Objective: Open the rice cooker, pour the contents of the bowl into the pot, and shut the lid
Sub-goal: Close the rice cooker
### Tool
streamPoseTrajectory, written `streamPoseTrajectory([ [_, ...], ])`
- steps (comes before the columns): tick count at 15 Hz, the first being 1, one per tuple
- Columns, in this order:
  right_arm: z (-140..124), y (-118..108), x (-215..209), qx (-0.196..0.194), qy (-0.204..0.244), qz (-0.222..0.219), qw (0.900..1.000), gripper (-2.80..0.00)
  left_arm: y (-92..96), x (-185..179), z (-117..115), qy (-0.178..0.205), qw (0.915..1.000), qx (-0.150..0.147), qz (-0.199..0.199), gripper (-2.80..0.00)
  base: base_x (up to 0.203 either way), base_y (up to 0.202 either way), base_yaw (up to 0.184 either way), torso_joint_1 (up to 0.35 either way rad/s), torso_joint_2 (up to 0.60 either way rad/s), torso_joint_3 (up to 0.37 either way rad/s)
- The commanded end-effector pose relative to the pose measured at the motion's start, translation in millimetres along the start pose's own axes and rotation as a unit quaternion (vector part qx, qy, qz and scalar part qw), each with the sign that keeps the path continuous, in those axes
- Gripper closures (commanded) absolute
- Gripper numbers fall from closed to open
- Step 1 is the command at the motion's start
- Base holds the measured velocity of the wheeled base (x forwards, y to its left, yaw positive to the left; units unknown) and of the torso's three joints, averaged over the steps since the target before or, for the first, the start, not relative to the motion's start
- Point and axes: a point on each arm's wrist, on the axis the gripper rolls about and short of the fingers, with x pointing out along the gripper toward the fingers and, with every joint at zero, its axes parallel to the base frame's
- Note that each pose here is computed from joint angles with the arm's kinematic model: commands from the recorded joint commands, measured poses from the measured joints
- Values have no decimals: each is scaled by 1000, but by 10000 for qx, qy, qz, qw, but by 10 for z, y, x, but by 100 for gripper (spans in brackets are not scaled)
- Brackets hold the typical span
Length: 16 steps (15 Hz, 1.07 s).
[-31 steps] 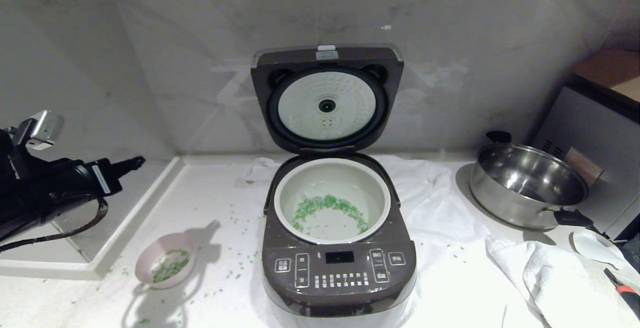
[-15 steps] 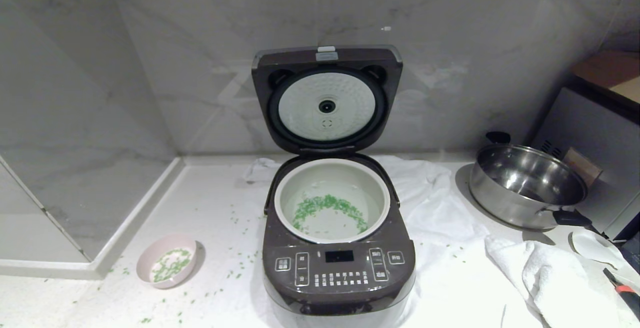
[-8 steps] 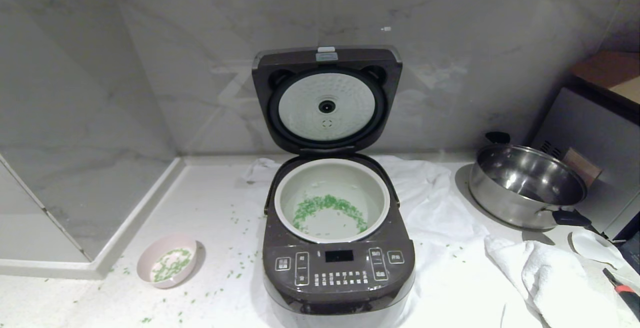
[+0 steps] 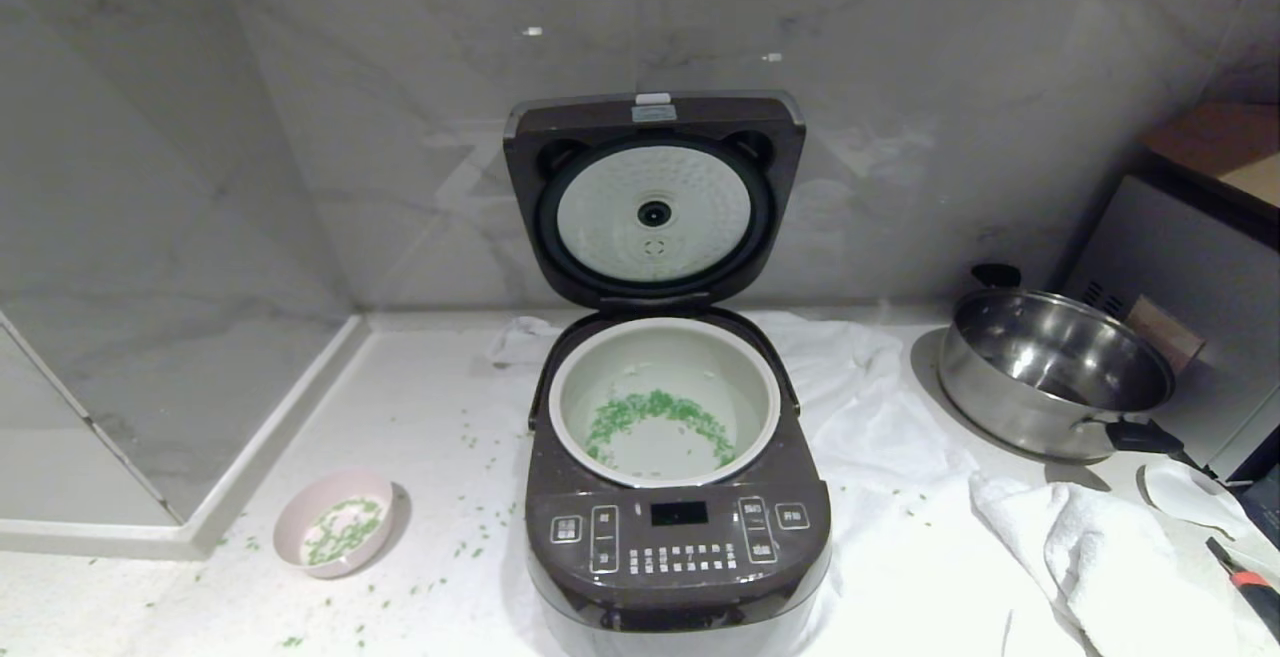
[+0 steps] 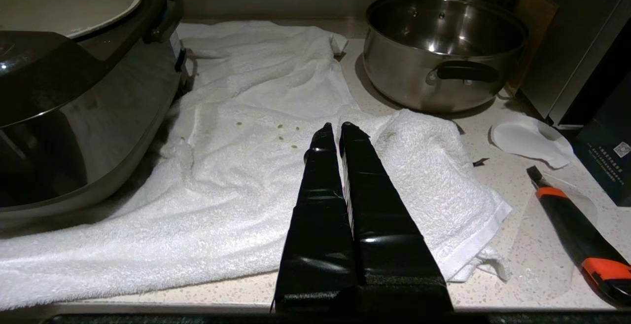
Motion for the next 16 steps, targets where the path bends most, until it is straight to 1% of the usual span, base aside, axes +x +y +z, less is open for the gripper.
streamPoseTrajectory([
  [1, 0, 0, -1, -2, -3, 3, 10000, 0, 25, 48, -324, 444, 9975, 31, 554, 0, 0, 0, 0, 0, 0, 0],
  [3, 0, 0, -1, -2, -3, 3, 10000, 0, 34, 75, -492, 724, 9945, 89, 750, 0, 0, 0, 0, 0, 0, 0],
  [4, 0, 0, -1, -2, -3, 3, 10000, 0, 35, 88, -582, 878, 9930, 120, 779, 0, 0, 0, 0, 0, 0, 0],
  [5, 0, 0, -1, -2, -3, 3, 10000, 0, 36, 97, -633, 873, 9927, 249, 791, 0, 0, 0, 0, 0, 0, 0],
  [6, 0, 0, 0, -2, 2, 4, 10000, 0, 39, 107, -623, 704, 9938, 310, 804, 0, 0, 0, 0, 0, 0, 0],
  [7, 0, 0, -1, -2, -3, 3, 10000, 0, 40, 113, -630, 646, 9940, 355, 806, 0, 0, 0, 0, 0, 0, 0],
  [11, 0, 0, -1, -25, -4, 11, 10000, 0, 40, 111, -628, 664, 9939, 345, 811, 0, 0, 0, 0, 0, 0, 0],
  [13, 0, 0, 0, -18, -2, 11, 10000, 0, 41, 114, -632, 661, 9936, 288, 864, 0, 0, 0, 0, 0, 0, 0],
  [14, 0, 0, -1, -9, -4, 11, 10000, 0, 41, 111, -627, 675, 9935, 292, 865, 0, 0, 0, 0, 0, 0, 0],
  [16, 0, 0, 1, 21, 4, -4, 10000, 0, 38, 93, -638, 908, 9920, 262, 839, 0, 0, 0, 0, 0, 0, 0],
])
